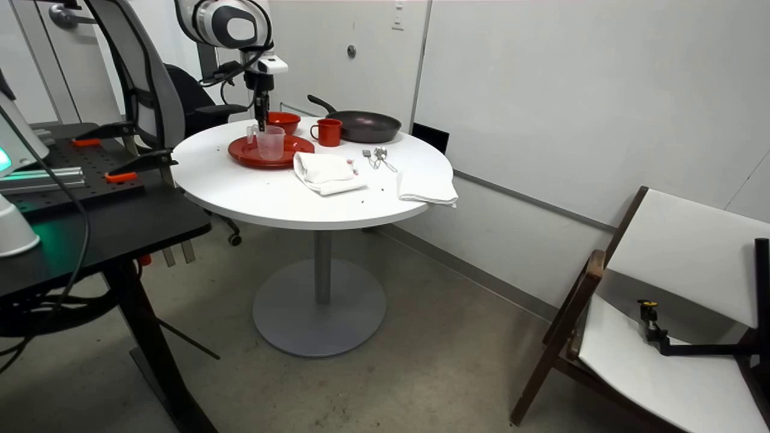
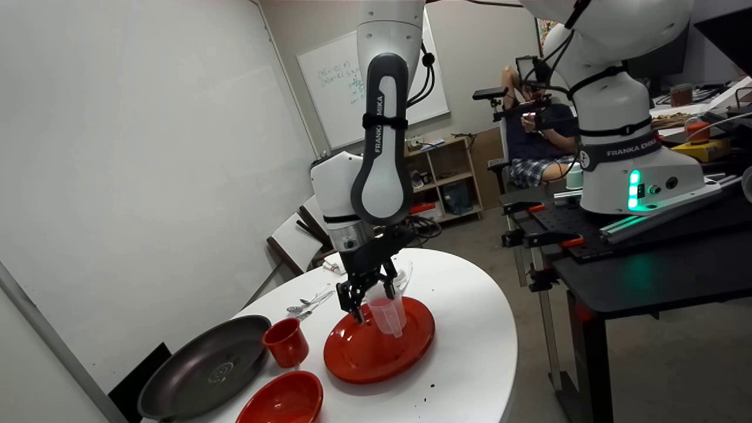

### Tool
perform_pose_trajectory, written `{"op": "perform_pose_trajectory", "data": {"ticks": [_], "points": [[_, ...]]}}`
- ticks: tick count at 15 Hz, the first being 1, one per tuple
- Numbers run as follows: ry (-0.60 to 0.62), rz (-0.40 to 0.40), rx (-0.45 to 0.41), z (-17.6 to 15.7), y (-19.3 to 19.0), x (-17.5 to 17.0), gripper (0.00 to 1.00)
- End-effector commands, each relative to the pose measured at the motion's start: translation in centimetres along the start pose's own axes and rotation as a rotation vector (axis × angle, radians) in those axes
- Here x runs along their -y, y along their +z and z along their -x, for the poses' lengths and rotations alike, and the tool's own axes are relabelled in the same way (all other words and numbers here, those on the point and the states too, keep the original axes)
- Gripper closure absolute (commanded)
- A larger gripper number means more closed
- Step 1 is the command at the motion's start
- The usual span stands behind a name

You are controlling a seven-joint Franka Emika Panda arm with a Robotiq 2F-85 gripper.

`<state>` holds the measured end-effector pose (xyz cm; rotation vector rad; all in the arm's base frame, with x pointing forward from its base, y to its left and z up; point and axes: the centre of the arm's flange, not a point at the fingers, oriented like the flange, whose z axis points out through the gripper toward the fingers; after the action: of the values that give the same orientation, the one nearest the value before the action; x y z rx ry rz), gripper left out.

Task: Remove the jar from the plate

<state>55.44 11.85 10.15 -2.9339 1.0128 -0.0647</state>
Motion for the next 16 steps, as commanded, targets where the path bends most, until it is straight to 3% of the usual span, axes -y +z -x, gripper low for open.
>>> {"op": "perform_pose_trajectory", "data": {"ticks": [1,2,4,13,14,16], "points": [[0.001,-0.006,-0.038,-0.6,0.9,1.3,0.00],[-0.003,-0.006,-0.041,-0.6,1.0,1.4,0.00],[-0.008,-0.002,-0.045,-0.8,1.3,1.7,0.26],[-0.003,0.017,-0.046,-1.7,2.0,1.5,0.93],[0.000,0.019,-0.047,-1.8,2.0,1.4,0.99],[0.011,0.030,-0.042,-2.0,1.9,1.0,1.00]]}}
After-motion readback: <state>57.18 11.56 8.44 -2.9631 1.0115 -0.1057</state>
